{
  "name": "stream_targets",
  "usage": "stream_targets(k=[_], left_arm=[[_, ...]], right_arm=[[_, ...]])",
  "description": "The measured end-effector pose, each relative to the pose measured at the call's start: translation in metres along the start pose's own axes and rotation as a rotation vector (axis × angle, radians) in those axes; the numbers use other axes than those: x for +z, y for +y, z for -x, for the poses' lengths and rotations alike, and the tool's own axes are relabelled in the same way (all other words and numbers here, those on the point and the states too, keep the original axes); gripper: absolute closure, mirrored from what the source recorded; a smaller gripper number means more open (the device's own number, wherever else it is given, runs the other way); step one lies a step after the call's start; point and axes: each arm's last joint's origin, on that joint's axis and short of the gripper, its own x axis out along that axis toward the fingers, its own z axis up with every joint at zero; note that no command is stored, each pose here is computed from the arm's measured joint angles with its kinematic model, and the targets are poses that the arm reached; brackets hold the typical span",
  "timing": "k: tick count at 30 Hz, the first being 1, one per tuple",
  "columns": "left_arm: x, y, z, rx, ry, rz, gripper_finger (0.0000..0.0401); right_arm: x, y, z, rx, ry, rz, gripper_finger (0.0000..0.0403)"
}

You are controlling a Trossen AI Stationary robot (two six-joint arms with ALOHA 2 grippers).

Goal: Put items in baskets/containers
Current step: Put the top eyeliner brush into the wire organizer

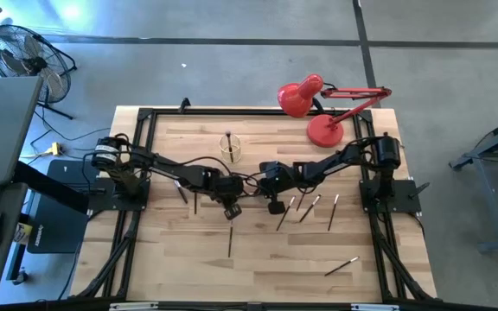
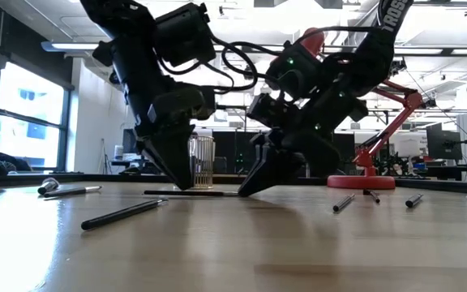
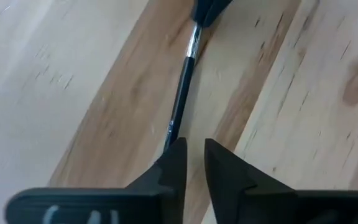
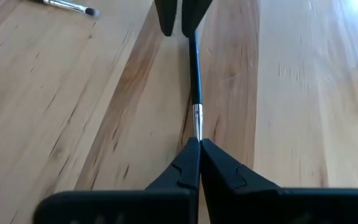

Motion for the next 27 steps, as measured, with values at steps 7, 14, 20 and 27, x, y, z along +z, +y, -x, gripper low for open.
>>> stream_targets(k=[7, 14, 20, 27], left_arm=[[-0.002, 0.002, 0.0, 0.029, 0.019, -0.027, 0.0308], [-0.004, 0.004, 0.0, 0.059, 0.031, -0.053, 0.0307], [0.001, 0.002, 0.003, 0.091, -0.003, -0.093, 0.0307], [0.015, -0.005, 0.01, 0.076, -0.049, -0.174, 0.0307]], right_arm=[[0.007, -0.001, 0.014, -0.022, 0.0, 0.028, 0.0402], [0.014, 0.0, 0.025, -0.013, -0.015, 0.05, 0.0402], [0.021, 0.004, 0.031, 0.002, -0.054, 0.068, 0.0403], [0.027, 0.005, 0.034, 0.003, -0.089, 0.076, 0.0402]])
